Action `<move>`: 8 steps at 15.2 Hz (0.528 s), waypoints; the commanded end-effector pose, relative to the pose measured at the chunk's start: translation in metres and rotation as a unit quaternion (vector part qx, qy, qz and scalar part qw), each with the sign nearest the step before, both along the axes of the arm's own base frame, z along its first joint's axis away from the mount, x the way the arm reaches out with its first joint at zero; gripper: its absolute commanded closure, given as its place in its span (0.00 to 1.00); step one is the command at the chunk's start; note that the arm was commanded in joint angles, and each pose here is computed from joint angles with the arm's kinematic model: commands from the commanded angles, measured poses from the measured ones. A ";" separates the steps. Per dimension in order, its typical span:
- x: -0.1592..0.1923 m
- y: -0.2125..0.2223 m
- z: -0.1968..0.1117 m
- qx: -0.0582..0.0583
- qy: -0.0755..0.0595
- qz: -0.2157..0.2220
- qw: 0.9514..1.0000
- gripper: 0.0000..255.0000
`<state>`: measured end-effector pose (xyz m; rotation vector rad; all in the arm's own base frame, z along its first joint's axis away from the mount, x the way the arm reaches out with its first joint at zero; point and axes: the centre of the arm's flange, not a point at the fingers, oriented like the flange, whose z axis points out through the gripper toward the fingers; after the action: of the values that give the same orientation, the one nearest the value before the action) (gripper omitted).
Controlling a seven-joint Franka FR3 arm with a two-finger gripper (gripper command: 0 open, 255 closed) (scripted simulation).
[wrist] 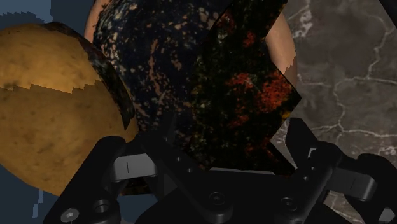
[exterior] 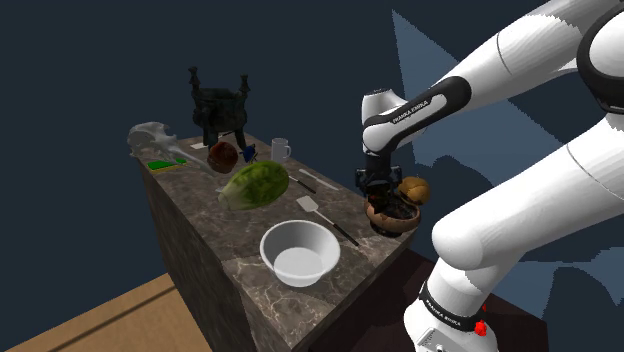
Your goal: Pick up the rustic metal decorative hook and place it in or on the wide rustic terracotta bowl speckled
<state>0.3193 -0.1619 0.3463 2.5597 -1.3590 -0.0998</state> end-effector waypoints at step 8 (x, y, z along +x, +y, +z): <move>0.009 0.009 0.048 0.000 0.000 0.000 1.000 0.00</move>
<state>0.3286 -0.1545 0.3806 2.5595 -1.3590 -0.0973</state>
